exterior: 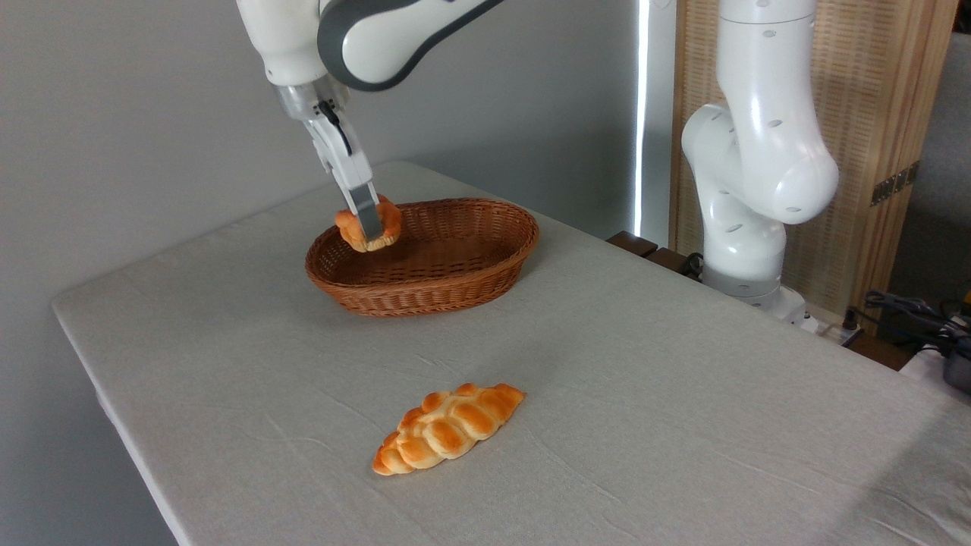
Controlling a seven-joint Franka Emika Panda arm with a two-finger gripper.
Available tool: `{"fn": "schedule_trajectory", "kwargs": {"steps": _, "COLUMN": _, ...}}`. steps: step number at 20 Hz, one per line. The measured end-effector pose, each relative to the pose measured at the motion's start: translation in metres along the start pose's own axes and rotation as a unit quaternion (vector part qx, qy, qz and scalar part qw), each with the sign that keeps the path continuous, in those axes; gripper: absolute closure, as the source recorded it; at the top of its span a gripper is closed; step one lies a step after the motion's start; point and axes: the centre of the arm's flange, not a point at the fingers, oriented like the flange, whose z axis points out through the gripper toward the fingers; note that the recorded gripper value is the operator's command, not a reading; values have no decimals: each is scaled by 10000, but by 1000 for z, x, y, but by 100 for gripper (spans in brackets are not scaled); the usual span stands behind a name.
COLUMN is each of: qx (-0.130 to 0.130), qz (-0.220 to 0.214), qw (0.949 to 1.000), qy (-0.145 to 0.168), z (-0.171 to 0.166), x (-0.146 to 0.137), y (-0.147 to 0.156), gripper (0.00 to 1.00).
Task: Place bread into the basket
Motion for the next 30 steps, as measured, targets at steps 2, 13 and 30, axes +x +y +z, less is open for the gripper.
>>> {"fn": "schedule_trajectory", "kwargs": {"steps": 2, "qx": -5, "qz": -13, "qw": 10000, "qy": 1, "z": 19, "x": 7, "y": -6, "gripper": 0}}
{"fn": "schedule_trajectory", "kwargs": {"steps": 13, "qx": 185, "qz": 35, "qw": 9997, "qy": -124, "z": 50, "x": 17, "y": -24, "gripper": 0}}
{"fn": "schedule_trajectory", "kwargs": {"steps": 30, "qx": 725, "qz": -1028, "qw": 9916, "qy": 305, "z": -179, "x": -121, "y": -139, "gripper": 0}}
